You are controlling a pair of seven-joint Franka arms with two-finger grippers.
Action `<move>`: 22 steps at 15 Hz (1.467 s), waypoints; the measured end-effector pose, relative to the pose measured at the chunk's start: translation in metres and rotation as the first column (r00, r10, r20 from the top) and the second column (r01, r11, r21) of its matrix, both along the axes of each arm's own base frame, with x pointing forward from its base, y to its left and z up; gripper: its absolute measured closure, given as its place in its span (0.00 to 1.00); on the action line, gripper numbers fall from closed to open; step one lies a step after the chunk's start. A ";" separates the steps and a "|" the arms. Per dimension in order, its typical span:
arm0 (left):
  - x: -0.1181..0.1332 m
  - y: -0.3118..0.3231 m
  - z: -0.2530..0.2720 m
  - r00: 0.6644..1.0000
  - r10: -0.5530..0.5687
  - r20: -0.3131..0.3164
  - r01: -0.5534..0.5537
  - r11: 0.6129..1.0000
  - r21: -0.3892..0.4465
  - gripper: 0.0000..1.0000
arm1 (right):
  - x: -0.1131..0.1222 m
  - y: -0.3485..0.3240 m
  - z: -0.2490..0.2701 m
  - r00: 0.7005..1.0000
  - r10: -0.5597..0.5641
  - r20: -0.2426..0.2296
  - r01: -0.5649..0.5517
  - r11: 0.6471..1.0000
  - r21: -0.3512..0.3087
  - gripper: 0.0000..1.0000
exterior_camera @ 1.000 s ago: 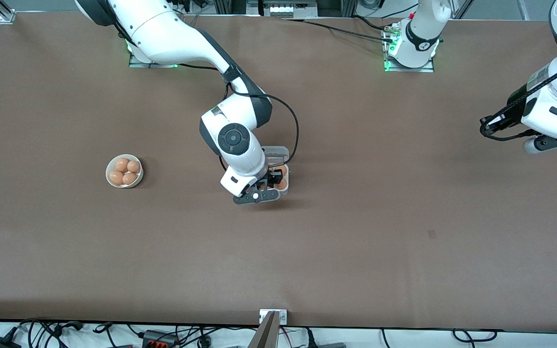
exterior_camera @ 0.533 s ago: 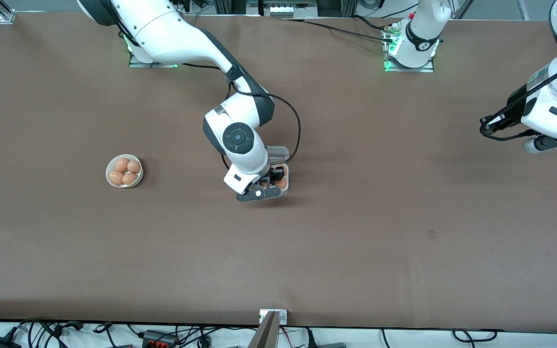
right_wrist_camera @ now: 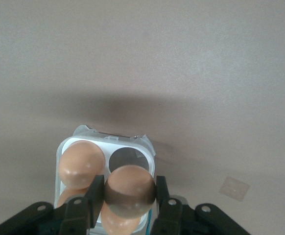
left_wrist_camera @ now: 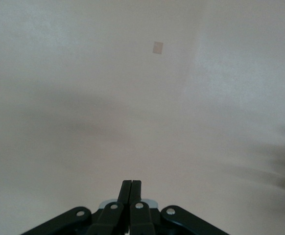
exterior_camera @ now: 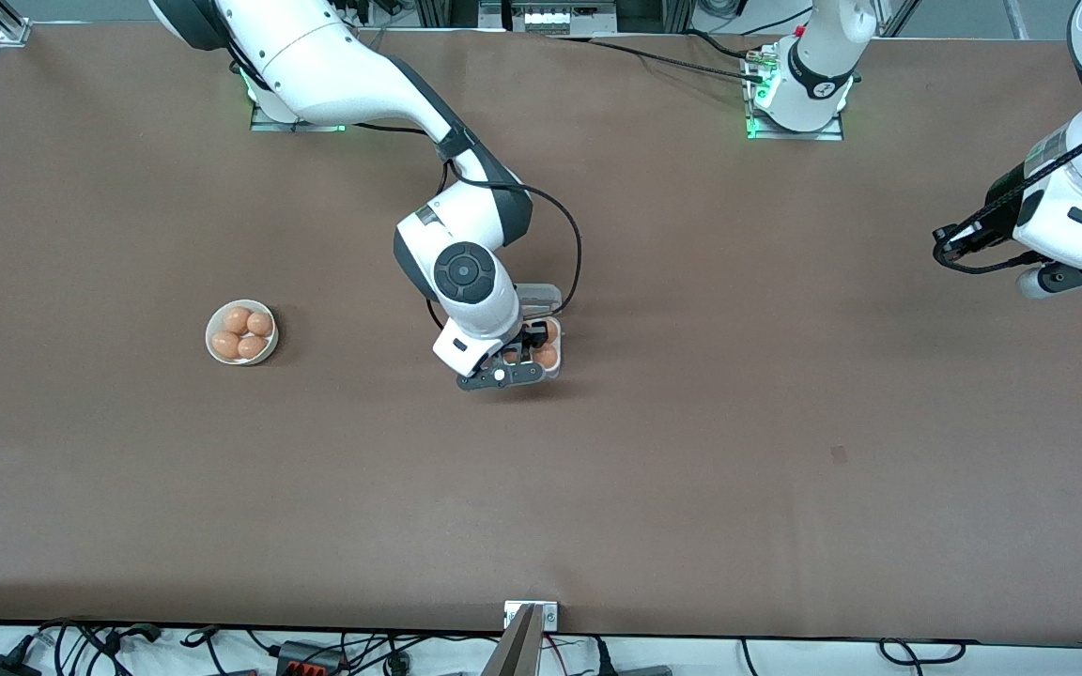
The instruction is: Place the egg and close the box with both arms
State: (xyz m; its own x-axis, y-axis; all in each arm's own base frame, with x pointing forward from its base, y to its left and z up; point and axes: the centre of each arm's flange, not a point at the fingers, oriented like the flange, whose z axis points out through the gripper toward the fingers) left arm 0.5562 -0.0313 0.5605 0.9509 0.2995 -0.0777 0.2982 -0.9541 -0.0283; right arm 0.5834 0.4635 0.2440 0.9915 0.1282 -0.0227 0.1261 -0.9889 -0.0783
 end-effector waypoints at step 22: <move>-0.003 -0.001 -0.002 1.000 -0.003 -0.026 0.003 1.000 0.001 0.99 | 0.079 -0.183 0.211 0.978 -0.200 0.065 0.202 0.979 -0.025 0.00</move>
